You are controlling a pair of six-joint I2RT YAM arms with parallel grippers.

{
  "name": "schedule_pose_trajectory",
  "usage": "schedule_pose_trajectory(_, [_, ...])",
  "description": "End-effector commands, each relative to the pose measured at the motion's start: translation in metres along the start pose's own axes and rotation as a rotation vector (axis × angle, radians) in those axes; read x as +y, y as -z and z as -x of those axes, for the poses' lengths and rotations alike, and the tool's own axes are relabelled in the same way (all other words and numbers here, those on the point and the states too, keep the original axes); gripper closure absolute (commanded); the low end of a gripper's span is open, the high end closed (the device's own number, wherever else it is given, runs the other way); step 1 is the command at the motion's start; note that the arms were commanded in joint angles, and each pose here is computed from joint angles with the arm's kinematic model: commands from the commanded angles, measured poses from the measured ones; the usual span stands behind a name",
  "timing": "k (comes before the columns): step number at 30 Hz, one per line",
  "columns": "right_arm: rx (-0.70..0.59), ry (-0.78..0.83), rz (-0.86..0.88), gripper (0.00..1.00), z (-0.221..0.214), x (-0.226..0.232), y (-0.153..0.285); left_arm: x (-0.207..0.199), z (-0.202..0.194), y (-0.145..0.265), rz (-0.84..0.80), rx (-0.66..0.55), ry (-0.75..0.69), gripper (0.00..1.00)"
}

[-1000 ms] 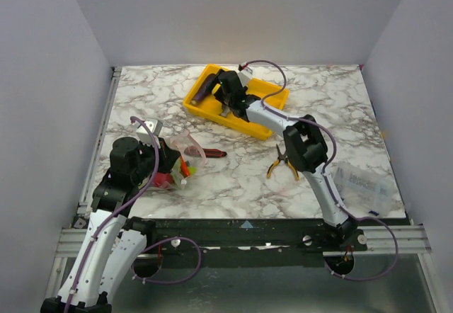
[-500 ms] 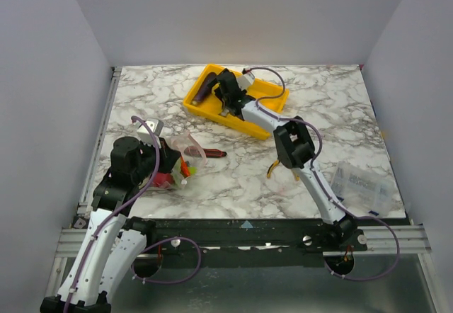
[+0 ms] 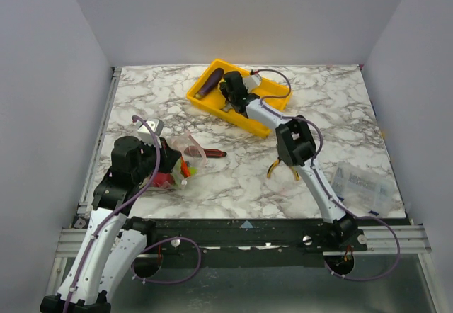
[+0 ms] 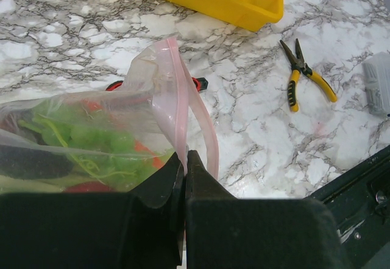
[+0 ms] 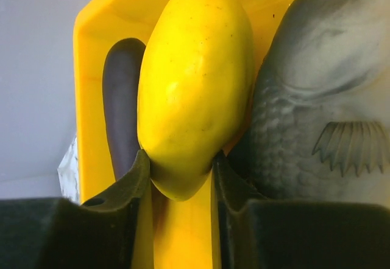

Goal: Place the food in the zip-top bag and seal the zipper

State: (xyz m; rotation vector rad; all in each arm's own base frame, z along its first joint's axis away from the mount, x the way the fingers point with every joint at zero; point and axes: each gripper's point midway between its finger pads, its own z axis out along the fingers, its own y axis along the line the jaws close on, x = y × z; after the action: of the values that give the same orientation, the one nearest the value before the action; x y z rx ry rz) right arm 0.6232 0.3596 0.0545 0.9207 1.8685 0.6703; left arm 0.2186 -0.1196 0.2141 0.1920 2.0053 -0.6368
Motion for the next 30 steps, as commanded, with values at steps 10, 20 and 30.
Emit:
schedule_pose_trajectory(10, [0.194,0.422,0.266,1.00,0.039,0.050,0.133,-0.003,0.010,0.002,-0.005,-0.038,-0.016,1.00])
schedule_pose_trajectory(20, [0.771,0.880,0.659,1.00,-0.011,-0.002,0.325,0.001,0.010,-0.001,0.007,-0.026,-0.013,1.00])
schedule_pose_trajectory(30, [1.081,1.002,0.795,1.00,-0.076,-0.024,0.422,0.002,0.009,-0.003,0.009,-0.021,-0.009,1.00])
